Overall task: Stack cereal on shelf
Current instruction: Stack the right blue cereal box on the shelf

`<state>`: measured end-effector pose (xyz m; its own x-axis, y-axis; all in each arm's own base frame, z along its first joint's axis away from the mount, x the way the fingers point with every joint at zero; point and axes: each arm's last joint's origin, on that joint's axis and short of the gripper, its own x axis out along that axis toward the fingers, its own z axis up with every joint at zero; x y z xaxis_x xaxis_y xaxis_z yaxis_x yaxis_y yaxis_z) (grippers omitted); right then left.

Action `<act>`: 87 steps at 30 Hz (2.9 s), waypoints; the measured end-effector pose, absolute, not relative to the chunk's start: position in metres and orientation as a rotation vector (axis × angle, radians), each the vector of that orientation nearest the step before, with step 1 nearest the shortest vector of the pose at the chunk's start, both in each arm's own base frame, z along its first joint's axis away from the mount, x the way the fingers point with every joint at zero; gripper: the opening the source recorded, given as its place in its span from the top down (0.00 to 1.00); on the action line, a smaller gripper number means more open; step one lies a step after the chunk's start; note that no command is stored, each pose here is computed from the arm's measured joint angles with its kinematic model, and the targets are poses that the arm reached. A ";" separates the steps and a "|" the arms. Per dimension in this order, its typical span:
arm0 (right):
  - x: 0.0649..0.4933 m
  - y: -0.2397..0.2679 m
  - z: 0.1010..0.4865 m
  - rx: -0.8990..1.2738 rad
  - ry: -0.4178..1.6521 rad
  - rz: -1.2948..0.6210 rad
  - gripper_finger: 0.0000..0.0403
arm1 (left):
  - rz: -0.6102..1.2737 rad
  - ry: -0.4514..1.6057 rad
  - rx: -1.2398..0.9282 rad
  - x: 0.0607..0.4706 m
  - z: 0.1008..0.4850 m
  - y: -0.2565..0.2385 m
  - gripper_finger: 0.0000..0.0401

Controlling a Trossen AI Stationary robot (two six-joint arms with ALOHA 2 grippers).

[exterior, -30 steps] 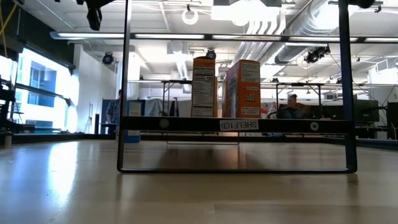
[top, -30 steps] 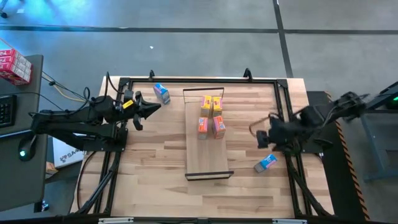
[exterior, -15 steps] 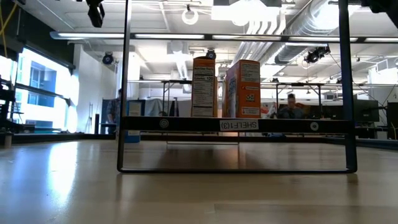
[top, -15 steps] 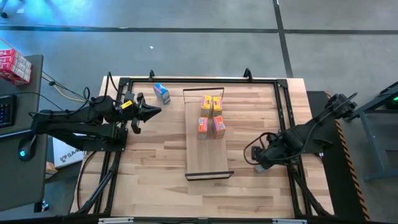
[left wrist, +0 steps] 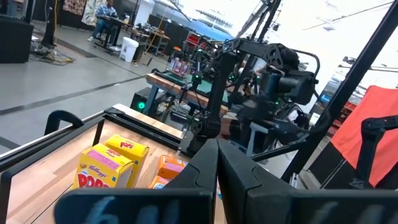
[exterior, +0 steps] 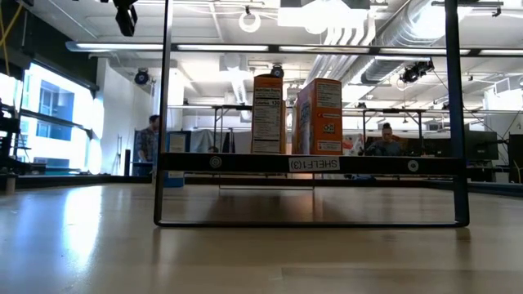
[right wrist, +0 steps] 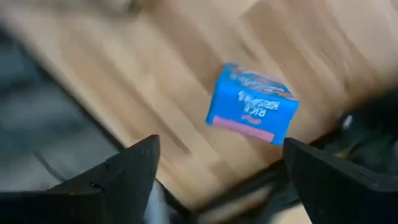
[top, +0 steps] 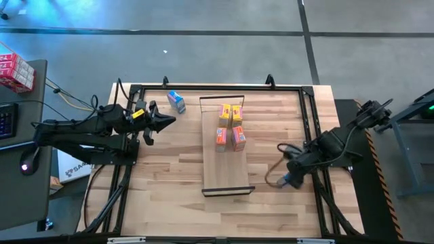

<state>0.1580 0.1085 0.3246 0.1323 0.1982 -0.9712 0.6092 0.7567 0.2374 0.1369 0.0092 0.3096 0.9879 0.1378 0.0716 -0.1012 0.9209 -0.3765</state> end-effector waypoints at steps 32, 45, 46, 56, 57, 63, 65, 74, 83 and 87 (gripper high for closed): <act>0.153 0.110 0.228 -0.202 1.515 0.372 0.18 | 0.174 -0.114 -0.445 0.137 0.310 0.011 1.00; 0.157 0.112 0.226 -0.195 1.461 0.363 0.43 | 0.174 -0.113 -0.444 0.137 0.310 0.011 1.00; 0.157 0.112 0.226 -0.192 1.462 0.365 0.47 | 0.174 -0.113 -0.444 0.137 0.310 0.011 1.00; 0.167 0.116 0.255 -0.102 1.389 0.375 0.71 | 0.174 -0.113 -0.443 0.137 0.310 0.011 1.00; 0.170 0.116 0.264 -0.084 1.368 0.371 0.72 | 0.174 -0.113 -0.443 0.137 0.310 0.011 1.00; 0.191 0.106 0.327 0.100 1.158 0.193 0.73 | 0.175 -0.111 -0.418 0.137 0.310 0.011 1.00; 0.201 0.101 0.341 0.205 1.125 0.103 0.73 | 0.176 -0.110 -0.411 0.137 0.310 0.011 1.00; 0.270 0.088 0.353 0.501 1.226 -0.160 0.73 | 0.175 -0.112 -0.409 0.137 0.310 0.011 1.00; 0.321 0.069 0.332 0.704 1.275 -0.413 0.73 | 0.176 -0.111 -0.356 0.137 0.310 0.011 1.00; 0.331 0.066 0.317 0.820 1.339 -0.484 0.73 | 0.171 -0.126 -0.365 0.136 0.314 0.011 1.00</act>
<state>0.3307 0.0665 0.3168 0.1946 0.1421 -0.9706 0.7298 0.6401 0.2400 0.1357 0.0107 0.3143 0.9778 0.1889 0.0911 -0.1437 0.9200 -0.3647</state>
